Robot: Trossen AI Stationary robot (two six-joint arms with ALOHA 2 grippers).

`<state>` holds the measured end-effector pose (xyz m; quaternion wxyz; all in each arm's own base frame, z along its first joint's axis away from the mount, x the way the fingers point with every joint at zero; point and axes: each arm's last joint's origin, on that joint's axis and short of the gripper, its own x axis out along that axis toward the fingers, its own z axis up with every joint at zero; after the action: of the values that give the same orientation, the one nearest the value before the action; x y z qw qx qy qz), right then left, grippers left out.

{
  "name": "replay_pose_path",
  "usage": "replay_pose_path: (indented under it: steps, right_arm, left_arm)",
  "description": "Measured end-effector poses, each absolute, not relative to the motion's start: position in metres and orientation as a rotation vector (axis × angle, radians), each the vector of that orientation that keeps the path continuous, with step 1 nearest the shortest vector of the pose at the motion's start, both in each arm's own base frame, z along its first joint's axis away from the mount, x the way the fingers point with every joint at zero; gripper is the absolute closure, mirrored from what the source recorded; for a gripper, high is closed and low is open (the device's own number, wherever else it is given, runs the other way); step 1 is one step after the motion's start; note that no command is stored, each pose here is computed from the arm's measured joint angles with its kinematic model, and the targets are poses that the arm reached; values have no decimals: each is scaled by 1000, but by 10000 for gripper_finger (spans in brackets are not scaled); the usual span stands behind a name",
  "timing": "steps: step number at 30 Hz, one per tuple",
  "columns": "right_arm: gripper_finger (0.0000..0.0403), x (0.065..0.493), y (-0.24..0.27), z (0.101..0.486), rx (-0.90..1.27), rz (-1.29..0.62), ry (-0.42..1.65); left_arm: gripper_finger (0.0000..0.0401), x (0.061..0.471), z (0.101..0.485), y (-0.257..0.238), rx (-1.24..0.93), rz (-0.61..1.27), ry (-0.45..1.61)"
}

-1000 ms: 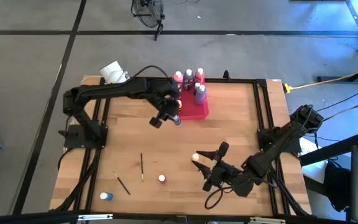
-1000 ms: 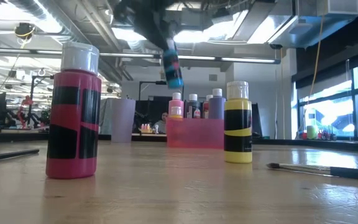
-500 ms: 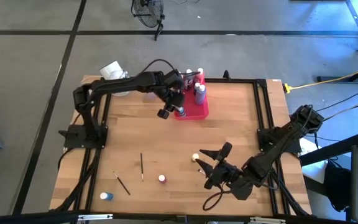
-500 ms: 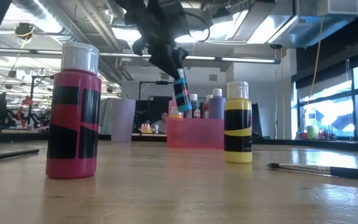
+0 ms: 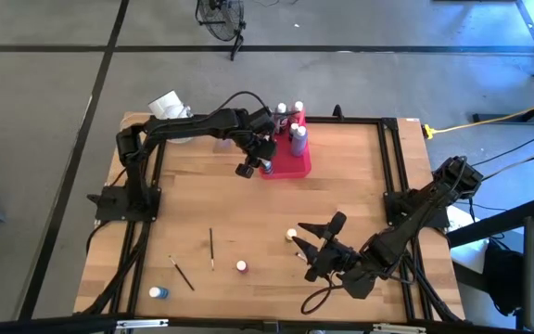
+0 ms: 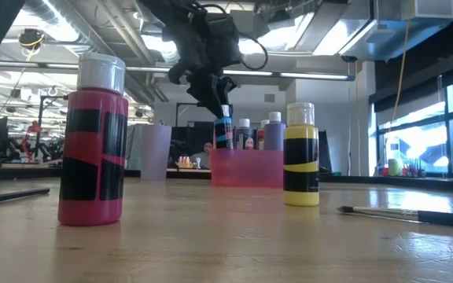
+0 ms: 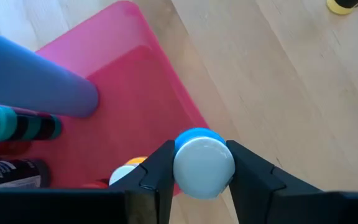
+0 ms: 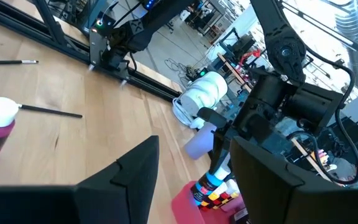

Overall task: Pick & Place Paint Supplies
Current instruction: Put the top left blue paint bottle into the red bin

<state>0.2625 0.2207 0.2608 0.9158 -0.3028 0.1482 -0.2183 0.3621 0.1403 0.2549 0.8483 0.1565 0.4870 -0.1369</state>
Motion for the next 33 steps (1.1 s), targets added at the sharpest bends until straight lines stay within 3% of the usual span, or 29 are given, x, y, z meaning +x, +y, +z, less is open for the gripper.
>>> replay_pose_path:
  steps: [12, 24, 33]
  right_arm:
    - [202, 262, 221, 260, -618, -450, 306]
    - [202, 263, 218, 257, -618, -454, 323]
    - [202, 264, 212, 253, -610, -465, 348]
  left_arm:
    - [285, 361, 250, 147, 285, -284, 1034]
    - [285, 372, 215, 156, 234, -321, 1082]
    - [281, 374, 209, 158, 224, -326, 1092]
